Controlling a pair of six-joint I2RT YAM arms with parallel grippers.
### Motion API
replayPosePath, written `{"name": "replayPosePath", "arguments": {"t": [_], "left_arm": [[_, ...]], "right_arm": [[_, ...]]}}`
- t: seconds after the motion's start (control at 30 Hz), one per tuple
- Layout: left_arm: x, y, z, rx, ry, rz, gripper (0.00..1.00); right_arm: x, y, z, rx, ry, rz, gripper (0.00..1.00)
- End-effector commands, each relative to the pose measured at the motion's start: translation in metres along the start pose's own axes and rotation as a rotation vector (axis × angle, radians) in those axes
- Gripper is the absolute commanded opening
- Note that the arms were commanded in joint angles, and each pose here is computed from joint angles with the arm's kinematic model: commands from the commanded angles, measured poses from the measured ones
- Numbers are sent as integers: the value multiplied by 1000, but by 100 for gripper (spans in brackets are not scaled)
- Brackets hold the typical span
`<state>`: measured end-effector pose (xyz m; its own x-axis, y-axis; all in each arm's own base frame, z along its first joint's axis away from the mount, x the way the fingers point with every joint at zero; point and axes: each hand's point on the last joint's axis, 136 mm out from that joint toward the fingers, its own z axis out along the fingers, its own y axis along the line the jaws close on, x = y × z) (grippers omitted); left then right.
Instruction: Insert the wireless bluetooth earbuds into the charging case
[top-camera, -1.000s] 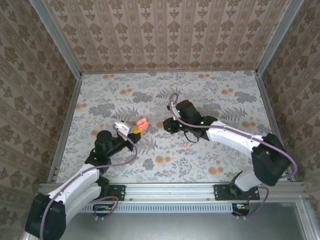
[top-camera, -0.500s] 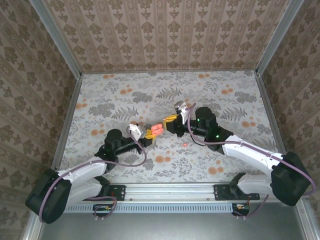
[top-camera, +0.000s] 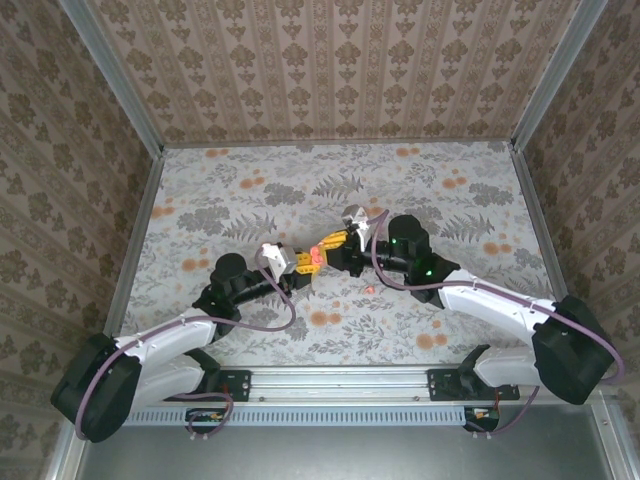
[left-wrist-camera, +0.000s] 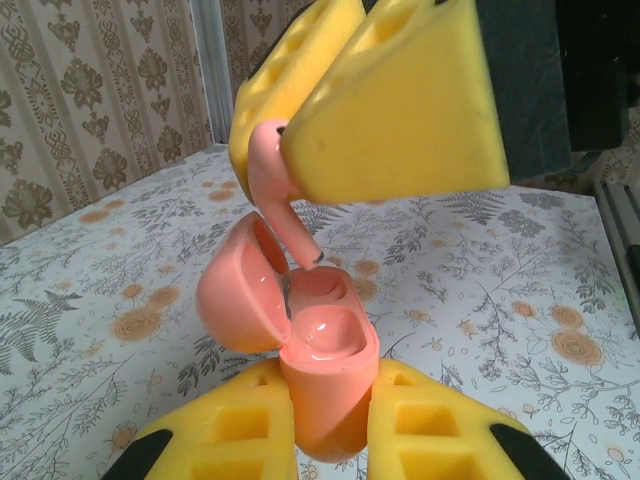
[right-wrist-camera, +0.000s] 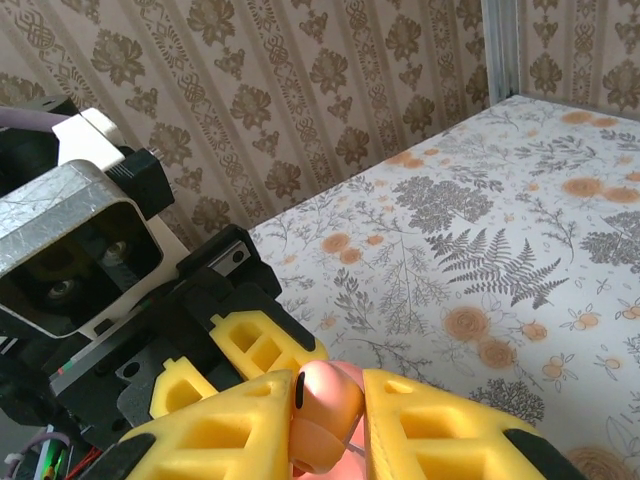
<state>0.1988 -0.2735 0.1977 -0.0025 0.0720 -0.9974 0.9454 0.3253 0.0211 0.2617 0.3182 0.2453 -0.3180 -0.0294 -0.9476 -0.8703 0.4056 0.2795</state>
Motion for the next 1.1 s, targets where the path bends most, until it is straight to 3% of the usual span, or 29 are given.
{"name": "replayPosePath", "arguments": {"t": [0.0,1.07], "left_arm": [[-27,-3,4,23,-70,60,5],[-42,4,-3,-35,-128,52,5]], "right_arm": [[-8,11,2,-55,-35,-40,23],[11,18,14,-105,11,-14,23]]}}
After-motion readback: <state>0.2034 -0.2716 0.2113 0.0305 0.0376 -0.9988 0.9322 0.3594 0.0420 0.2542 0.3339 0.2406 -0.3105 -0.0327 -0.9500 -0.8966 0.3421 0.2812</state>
